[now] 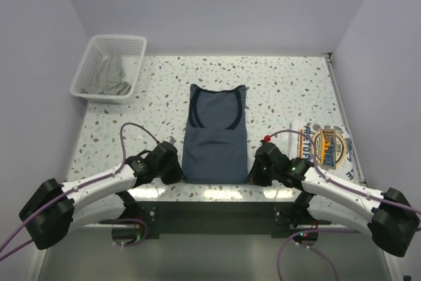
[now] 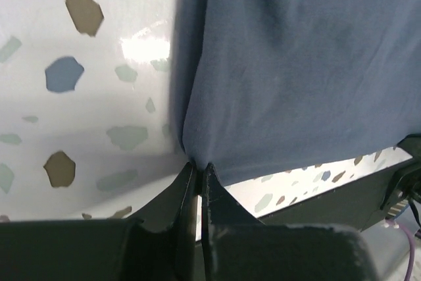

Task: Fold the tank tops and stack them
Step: Fold the tank top

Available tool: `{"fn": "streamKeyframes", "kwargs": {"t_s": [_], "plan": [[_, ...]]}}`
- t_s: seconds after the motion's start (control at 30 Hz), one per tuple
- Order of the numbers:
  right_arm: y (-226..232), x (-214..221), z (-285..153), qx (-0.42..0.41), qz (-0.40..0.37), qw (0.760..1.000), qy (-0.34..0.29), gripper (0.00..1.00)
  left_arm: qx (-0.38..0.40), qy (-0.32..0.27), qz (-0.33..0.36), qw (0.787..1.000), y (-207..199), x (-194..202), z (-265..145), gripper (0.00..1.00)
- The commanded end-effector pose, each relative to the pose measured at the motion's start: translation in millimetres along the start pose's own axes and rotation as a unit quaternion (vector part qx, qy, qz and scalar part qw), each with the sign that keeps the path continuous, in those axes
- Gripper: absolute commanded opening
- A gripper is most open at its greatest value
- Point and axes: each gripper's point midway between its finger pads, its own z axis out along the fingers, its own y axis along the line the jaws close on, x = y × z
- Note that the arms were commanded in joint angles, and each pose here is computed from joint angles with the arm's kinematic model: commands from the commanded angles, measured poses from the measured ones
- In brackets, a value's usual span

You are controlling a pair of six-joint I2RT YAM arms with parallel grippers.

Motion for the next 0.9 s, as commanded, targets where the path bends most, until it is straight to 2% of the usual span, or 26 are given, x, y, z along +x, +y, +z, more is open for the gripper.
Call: {"fn": "streamKeyframes", "kwargs": {"t_s": [0.0,0.37,0.53,0.67,0.7,0.87], "plan": [[2.0,-7.1,-26.7,0.016,-0.055,0.998,-0.031,0.00,-0.018,0.009,0.011,1.000,9.2,10.6,-11.4,0.00],[35.0,43.3,-61.5,0.000,-0.159,0.986,-0.052,0.00,-0.014,0.023,0.039,0.999,-11.7,53.5,-60.4,0.00],[62.0,18.4,-89.4,-0.004,-0.176,0.978,-0.109,0.00,0.031,-0.032,0.041,0.998,-54.1,25.3,-92.3,0.00],[80.6,-5.4,-108.7,0.002,-0.191,0.968,-0.160,0.00,0.038,-0.077,0.050,0.995,-79.2,1.1,-104.8,0.00],[78.2,-10.1,-109.9,0.021,-0.199,0.966,-0.166,0.00,0.027,-0.093,0.053,0.994,-80.9,-8.2,-103.7,0.00],[96.1,-41.8,-121.6,0.020,-0.198,0.961,-0.194,0.00,0.058,-0.150,0.042,0.986,-109.4,-60.0,-117.2,0.00]]}}
